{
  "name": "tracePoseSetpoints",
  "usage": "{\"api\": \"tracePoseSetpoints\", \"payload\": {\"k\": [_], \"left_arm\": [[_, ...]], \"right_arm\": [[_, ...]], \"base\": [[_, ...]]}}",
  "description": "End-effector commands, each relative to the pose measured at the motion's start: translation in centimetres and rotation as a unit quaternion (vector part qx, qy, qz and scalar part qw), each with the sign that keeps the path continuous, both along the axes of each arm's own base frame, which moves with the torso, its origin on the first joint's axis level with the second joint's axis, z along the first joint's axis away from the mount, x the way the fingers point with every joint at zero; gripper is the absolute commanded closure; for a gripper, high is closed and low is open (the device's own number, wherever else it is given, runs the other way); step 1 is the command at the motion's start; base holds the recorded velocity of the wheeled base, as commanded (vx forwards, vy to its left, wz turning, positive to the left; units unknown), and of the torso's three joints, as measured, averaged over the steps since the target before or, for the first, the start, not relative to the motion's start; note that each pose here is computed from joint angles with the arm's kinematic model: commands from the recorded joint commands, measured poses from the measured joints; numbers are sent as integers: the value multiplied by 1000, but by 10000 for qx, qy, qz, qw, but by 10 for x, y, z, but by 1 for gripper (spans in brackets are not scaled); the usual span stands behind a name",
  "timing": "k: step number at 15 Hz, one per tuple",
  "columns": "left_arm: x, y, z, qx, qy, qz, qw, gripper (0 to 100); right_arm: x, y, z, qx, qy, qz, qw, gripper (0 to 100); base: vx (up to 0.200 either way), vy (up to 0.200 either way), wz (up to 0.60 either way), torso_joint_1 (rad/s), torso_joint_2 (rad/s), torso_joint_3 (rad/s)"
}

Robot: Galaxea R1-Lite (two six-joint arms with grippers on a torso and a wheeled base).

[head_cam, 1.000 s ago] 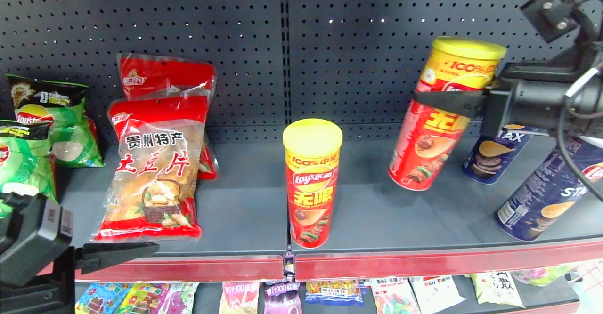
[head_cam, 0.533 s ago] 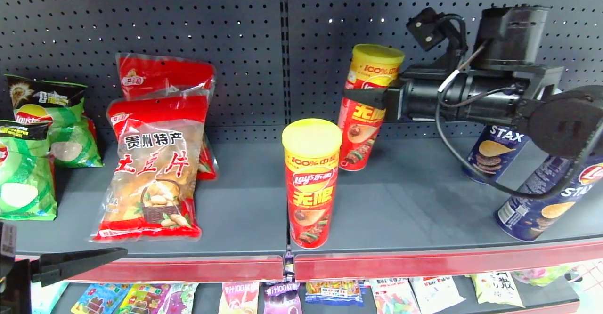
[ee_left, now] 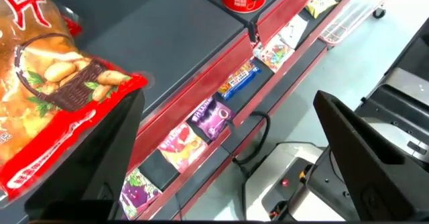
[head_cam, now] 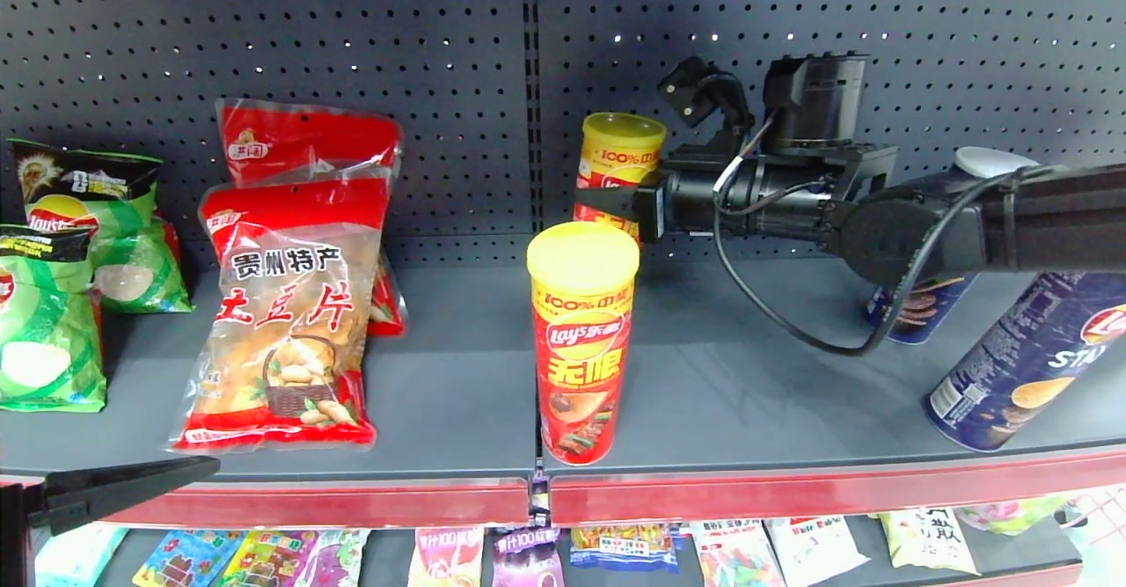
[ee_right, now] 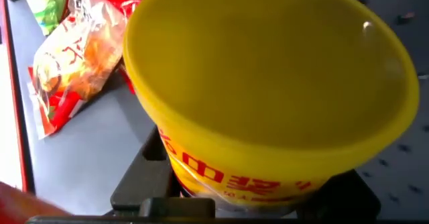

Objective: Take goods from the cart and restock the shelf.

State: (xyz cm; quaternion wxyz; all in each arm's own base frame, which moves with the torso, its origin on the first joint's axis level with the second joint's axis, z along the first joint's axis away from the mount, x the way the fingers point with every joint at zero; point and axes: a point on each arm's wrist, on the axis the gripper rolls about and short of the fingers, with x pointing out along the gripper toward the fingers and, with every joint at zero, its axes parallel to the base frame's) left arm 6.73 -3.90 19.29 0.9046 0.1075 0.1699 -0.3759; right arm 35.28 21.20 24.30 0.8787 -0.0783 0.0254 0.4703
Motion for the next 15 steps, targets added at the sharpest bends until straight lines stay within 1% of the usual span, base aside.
{"api": "tracePoseSetpoints", "payload": {"k": [1,6,10,13,14,15], "left_arm": [[1,0,-1,8,18,1,10000,0],[1,-1,-2,22,62,-20,10000,0],[2,-1,-2,22,79,-34,10000,0],[4,-2,-3,46,144,-48,9999,0],[4,-2,-3,43,145,-55,9999,0],[4,-2,-4,44,164,-52,9998,0]], "right_arm": [[4,9,-12,-69,118,69,9999,100],[11,21,-18,-70,118,146,9998,100],[14,23,-23,-93,157,153,9997,100],[15,24,-26,-109,184,153,9997,100],[14,24,-26,-113,190,153,9996,0],[14,24,-27,-121,203,153,9996,0]], "base": [[0,0,0,0,0,0],[0,0,0,0,0,0],[0,0,0,0,0,0],[0,0,0,0,0,0],[0,0,0,0,0,0],[0,0,0,0,0,0]]}}
